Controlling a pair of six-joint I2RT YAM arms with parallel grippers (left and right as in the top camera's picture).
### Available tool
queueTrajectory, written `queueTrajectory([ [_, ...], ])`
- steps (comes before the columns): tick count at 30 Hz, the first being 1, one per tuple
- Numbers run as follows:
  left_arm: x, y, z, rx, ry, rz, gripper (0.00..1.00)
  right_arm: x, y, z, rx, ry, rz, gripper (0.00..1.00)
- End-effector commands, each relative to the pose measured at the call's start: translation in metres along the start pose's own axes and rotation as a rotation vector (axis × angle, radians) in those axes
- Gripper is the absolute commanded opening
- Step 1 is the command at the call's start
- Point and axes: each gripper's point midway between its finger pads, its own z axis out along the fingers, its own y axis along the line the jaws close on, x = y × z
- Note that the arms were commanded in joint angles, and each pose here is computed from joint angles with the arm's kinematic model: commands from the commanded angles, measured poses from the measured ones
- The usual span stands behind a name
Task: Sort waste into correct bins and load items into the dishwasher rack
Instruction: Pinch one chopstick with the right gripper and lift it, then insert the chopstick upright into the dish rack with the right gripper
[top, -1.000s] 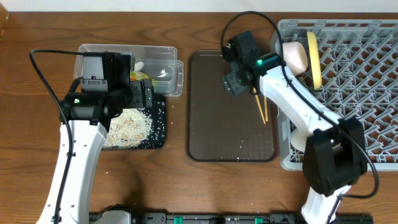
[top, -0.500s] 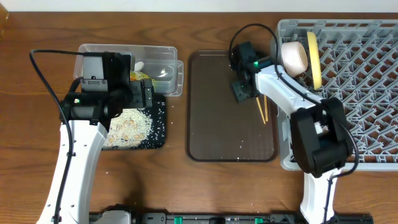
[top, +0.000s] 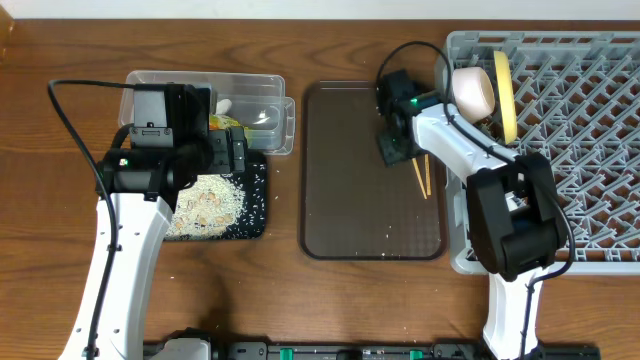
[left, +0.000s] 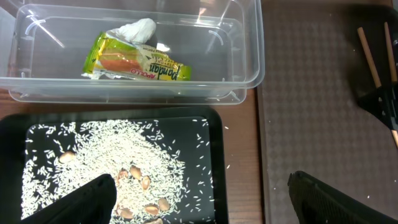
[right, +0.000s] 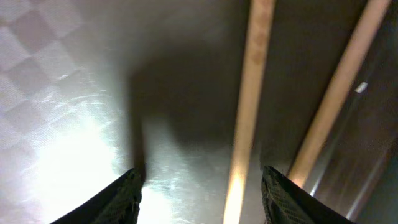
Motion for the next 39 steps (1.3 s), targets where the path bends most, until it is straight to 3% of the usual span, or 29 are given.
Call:
queueTrajectory([
  [1, -0.007, 0.001, -0.004, -0.007, -0.018, 0.004, 0.91, 0.009, -0.003, 0.009, 0.004, 0.036, 0.019, 0.64],
  [6, -0.007, 0.001, -0.004, -0.007, -0.018, 0.004, 0.91, 0.012, 0.010, 0.009, -0.098, 0.055, 0.031, 0.69],
  [11, -0.007, 0.001, -0.004, -0.007, -0.018, 0.004, 0.91, 0.022, 0.031, 0.004, -0.254, 0.102, 0.046, 0.58],
  [15, -0.007, 0.001, -0.004, -0.007, -0.018, 0.004, 0.91, 0.031, 0.038, 0.001, -0.290, 0.141, 0.045, 0.54],
  [18, -0.007, 0.001, -0.004, -0.007, -0.018, 0.004, 0.91, 0.033, 0.039, 0.001, -0.291, 0.150, 0.045, 0.41],
  [21, -0.007, 0.001, -0.004, -0.007, -0.018, 0.004, 0.91, 0.033, 0.039, 0.001, -0.289, 0.150, 0.057, 0.12],
  [23, -0.007, 0.001, -0.004, -0.007, -0.018, 0.004, 0.91, 0.031, 0.038, 0.001, -0.285, 0.145, 0.059, 0.02],
  [31, -0.007, 0.001, -0.004, -0.007, -0.018, 0.004, 0.91, 0.023, 0.034, -0.009, -0.268, 0.117, 0.057, 0.01],
  [35, -0.007, 0.001, -0.004, -0.007, -0.018, 0.004, 0.91, 0.003, 0.029, -0.046, -0.274, 0.049, 0.044, 0.01],
  [39, -0.007, 0.001, -0.004, -0.007, -0.018, 0.004, 0.91, -0.024, 0.014, -0.112, -0.269, -0.084, 0.044, 0.01],
])
